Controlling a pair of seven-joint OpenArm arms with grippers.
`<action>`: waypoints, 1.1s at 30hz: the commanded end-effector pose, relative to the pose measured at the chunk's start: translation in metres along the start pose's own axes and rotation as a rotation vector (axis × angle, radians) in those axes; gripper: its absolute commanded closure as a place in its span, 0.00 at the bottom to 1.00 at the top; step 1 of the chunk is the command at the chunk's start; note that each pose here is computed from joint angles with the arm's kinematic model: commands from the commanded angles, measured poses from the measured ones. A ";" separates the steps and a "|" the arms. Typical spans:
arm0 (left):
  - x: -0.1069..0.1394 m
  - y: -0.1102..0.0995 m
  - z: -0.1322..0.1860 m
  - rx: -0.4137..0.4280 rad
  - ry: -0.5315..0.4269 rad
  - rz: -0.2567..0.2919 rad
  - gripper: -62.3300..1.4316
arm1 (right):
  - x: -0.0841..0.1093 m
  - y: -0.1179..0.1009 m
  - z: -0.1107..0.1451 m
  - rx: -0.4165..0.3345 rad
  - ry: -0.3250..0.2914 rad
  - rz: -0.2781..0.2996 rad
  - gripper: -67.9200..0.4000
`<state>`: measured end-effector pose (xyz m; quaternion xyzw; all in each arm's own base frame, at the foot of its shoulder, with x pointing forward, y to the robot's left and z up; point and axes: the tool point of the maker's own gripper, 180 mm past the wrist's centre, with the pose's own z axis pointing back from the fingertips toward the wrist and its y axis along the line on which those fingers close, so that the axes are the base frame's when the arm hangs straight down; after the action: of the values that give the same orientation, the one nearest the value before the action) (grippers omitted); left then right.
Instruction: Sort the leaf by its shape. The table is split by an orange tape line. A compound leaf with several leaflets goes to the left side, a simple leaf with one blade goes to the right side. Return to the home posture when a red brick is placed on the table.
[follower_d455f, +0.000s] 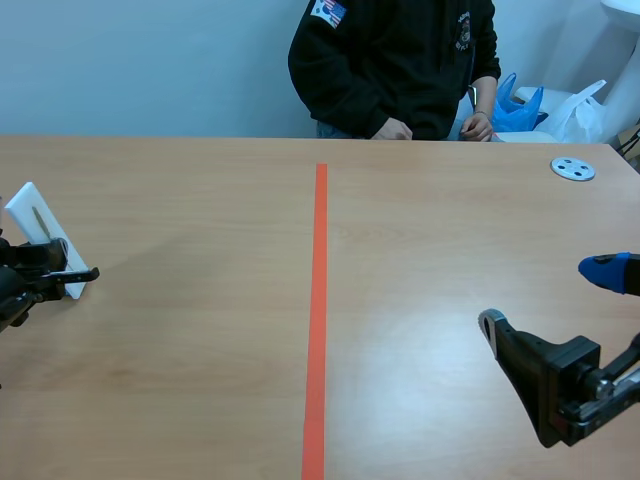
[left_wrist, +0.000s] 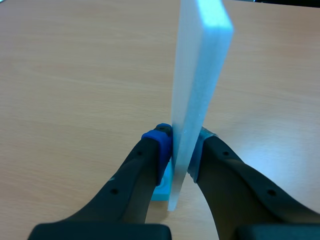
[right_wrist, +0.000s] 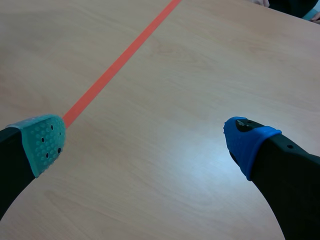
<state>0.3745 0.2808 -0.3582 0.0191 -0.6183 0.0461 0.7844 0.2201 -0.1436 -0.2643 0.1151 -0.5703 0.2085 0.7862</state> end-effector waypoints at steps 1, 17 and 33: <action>0.023 0.001 -0.006 -0.005 -0.061 -0.005 0.77 | 0.013 -0.003 -0.001 -0.009 -0.040 0.013 0.00; 0.061 -0.015 0.001 -0.083 -0.120 -0.070 0.00 | 0.013 -0.003 -0.001 -0.009 -0.040 0.013 0.00; 0.118 -0.124 0.092 -0.458 -0.168 -0.252 0.00 | 0.013 -0.003 -0.001 -0.009 -0.038 0.013 0.00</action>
<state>0.3265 0.1529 -0.2180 -0.0754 -0.6651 -0.2029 0.7147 0.2201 -0.1436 -0.2644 0.1150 -0.5701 0.2085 0.7863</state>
